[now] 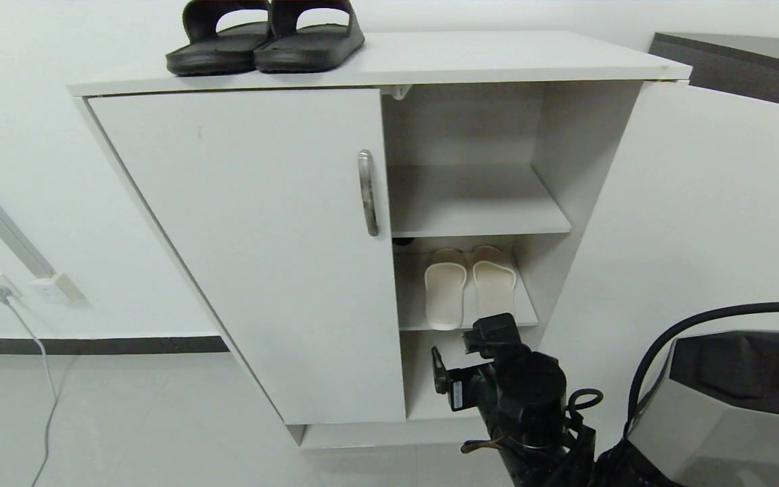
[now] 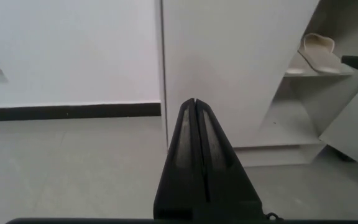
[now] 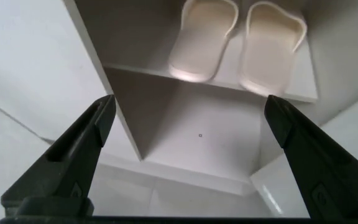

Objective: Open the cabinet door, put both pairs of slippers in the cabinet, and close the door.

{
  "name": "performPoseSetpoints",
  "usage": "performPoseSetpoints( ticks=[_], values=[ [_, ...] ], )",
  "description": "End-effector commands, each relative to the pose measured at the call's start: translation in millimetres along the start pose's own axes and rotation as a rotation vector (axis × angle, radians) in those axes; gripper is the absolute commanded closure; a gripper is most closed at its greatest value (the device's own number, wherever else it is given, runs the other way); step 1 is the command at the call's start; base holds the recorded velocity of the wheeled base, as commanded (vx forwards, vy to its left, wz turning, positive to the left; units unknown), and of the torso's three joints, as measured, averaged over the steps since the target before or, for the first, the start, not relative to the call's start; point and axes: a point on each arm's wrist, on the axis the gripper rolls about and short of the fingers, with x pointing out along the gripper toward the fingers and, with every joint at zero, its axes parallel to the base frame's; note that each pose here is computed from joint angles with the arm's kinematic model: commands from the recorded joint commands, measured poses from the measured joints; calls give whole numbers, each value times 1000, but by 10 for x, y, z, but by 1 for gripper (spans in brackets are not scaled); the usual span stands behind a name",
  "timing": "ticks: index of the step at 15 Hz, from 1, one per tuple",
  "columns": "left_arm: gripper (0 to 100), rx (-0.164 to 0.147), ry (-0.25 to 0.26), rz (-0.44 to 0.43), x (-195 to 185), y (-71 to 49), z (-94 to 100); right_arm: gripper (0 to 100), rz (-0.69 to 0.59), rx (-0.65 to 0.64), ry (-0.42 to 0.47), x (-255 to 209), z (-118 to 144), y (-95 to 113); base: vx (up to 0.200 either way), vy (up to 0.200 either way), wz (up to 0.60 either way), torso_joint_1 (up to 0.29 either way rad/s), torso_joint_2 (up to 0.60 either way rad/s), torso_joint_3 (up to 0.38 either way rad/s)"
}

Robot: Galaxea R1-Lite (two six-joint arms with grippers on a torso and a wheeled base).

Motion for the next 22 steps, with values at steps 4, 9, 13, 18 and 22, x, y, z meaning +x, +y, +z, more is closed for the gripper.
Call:
performPoseSetpoints(
  ticks=[4, 9, 13, 18, 22],
  values=[
    [100, 0, 0, 1, 0, 0, 0, 0, 54, -7, 0, -58, -15, -22, 0, 200, 0, 5, 4, 0],
    [100, 0, 1, 0, 1, 0, 1, 0, 57, -45, -4, -78, -37, -39, 0, 200, 0, 0, 7, 4],
    [100, -2, 0, 4, 0, 1, 0, 0, 60, -50, 1, -94, -55, -52, 0, 50, 0, 1, 1, -2],
    [100, 0, 0, 4, 0, 1, 0, 0, 71, -56, 3, -109, -59, -49, 0, 0, 0, 0, 0, 0],
    [100, 1, 0, 3, 0, 0, 0, 0, 74, -56, 3, -109, -59, -48, 0, 0, 0, 0, 0, 0]
  ],
)
